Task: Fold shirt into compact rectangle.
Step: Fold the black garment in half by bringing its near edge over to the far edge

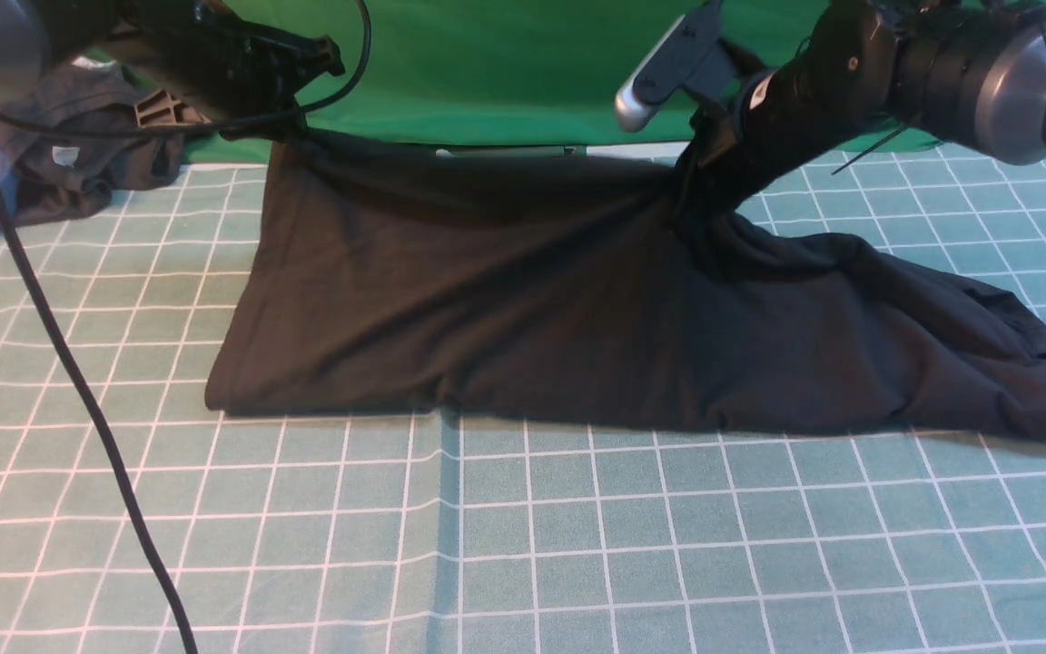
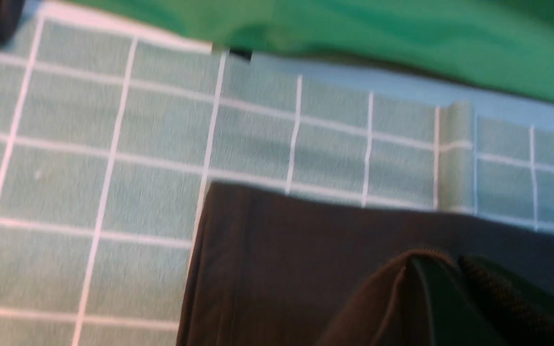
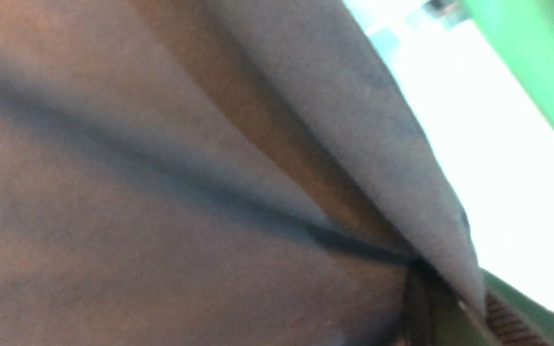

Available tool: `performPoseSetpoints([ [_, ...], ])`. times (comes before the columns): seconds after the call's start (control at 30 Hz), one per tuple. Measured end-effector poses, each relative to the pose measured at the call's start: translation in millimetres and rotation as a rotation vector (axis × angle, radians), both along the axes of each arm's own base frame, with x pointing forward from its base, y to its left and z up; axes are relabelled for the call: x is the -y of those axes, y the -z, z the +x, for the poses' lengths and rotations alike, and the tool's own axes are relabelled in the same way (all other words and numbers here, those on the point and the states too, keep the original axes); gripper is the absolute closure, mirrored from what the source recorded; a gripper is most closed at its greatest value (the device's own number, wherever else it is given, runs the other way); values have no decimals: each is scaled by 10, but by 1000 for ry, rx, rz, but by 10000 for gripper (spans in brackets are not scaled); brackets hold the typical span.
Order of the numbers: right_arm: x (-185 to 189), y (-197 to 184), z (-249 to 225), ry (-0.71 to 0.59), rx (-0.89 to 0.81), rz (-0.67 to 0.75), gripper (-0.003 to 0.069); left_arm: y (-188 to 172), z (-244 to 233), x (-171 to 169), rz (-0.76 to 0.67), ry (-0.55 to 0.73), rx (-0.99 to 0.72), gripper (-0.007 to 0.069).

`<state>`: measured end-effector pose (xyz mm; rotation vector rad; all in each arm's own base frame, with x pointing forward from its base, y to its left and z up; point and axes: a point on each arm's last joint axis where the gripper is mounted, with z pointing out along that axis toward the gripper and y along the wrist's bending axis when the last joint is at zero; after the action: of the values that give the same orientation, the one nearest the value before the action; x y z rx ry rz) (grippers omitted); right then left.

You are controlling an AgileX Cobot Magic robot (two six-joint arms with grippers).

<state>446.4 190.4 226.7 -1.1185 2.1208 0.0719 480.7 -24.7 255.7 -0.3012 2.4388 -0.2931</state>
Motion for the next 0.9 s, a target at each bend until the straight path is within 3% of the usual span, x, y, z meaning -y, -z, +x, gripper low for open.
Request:
performPoseSetpoints([
  [0.3,-61,387,215,28,42,7,634,218,142,-26,18,-29,46,613],
  [0.4,-69,459,271,42,83,17,601,195,168,-34,27,-32,85,609],
  [0.5,-72,457,310,54,129,29,508,193,175,-36,30,-32,93,588],
  [0.6,-75,403,353,68,195,50,326,273,191,-36,31,-32,76,513],
  [0.7,-73,396,343,64,184,45,259,308,190,-40,41,-27,61,418],
  [0.8,-49,242,268,49,144,34,272,283,177,-63,81,-20,59,319],
  [0.87,-31,114,214,50,121,39,297,239,163,-71,90,-23,63,300],
  [0.9,6,-74,137,58,95,51,363,173,141,-77,98,-23,69,287],
])
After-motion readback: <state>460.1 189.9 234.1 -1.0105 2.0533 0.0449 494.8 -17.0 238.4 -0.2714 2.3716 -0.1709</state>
